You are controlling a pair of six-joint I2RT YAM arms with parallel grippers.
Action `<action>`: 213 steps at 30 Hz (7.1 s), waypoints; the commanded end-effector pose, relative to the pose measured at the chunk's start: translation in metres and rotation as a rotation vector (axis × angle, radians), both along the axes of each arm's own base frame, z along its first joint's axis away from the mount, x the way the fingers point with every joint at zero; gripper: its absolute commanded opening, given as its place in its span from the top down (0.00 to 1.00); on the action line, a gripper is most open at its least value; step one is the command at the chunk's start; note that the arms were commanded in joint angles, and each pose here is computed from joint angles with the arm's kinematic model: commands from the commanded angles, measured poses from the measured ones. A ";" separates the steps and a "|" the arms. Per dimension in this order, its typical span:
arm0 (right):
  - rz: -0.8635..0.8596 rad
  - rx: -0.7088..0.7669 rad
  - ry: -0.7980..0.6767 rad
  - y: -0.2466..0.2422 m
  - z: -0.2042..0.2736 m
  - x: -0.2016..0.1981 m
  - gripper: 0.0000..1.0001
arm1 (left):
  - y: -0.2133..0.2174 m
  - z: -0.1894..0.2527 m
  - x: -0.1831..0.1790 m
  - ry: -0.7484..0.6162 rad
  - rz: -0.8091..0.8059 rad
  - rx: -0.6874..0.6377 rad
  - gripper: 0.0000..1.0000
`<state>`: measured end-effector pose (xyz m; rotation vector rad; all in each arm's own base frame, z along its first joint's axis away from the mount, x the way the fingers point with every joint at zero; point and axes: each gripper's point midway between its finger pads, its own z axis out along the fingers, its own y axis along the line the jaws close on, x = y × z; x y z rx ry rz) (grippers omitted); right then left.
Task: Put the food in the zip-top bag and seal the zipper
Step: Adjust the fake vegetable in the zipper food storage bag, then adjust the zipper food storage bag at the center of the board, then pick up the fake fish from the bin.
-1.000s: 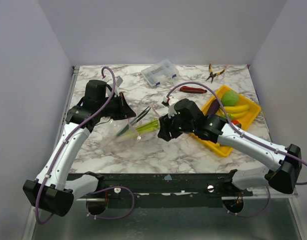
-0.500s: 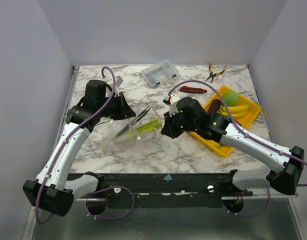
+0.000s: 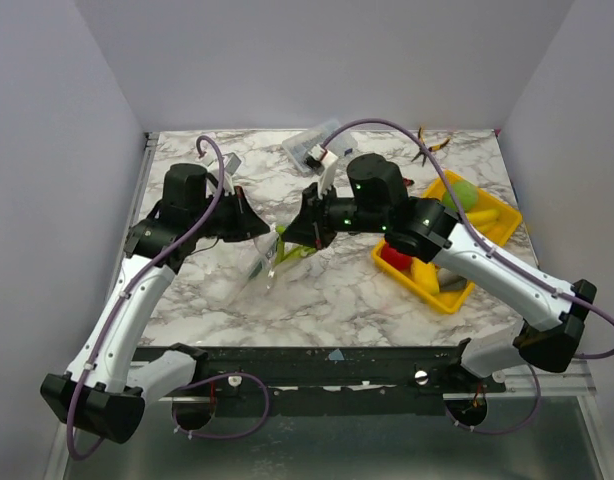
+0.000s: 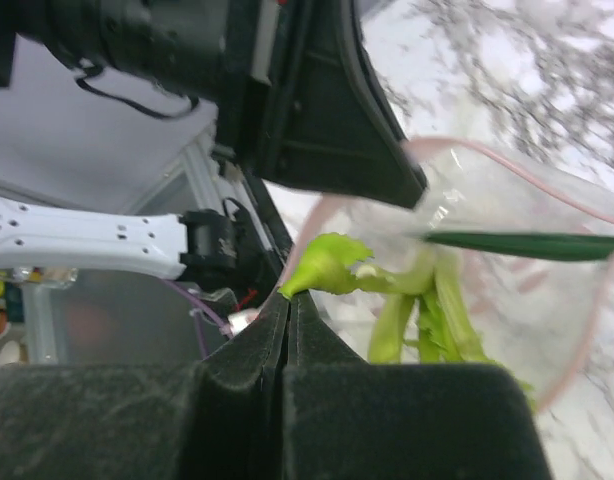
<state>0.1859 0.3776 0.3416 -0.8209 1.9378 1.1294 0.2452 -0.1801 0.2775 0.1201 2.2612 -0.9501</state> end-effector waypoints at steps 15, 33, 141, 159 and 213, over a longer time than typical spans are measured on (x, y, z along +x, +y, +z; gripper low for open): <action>0.410 0.373 0.122 0.075 0.114 -0.075 1.00 | 0.029 0.051 -0.012 -0.345 0.165 -0.070 1.00; -0.169 0.195 0.236 0.052 -0.007 0.044 1.00 | 0.021 0.055 -0.031 -0.358 0.115 -0.157 1.00; -0.642 -0.004 0.102 0.007 -0.046 0.056 0.73 | 0.029 0.031 0.023 -0.122 0.162 -0.021 1.00; -1.270 -0.381 0.065 -0.286 -0.112 0.120 0.41 | 0.003 0.035 0.031 -0.086 0.059 -0.123 1.00; -1.870 -0.345 0.498 -0.451 -0.247 0.099 0.88 | -0.017 -0.003 0.014 -0.039 -0.078 -0.119 1.00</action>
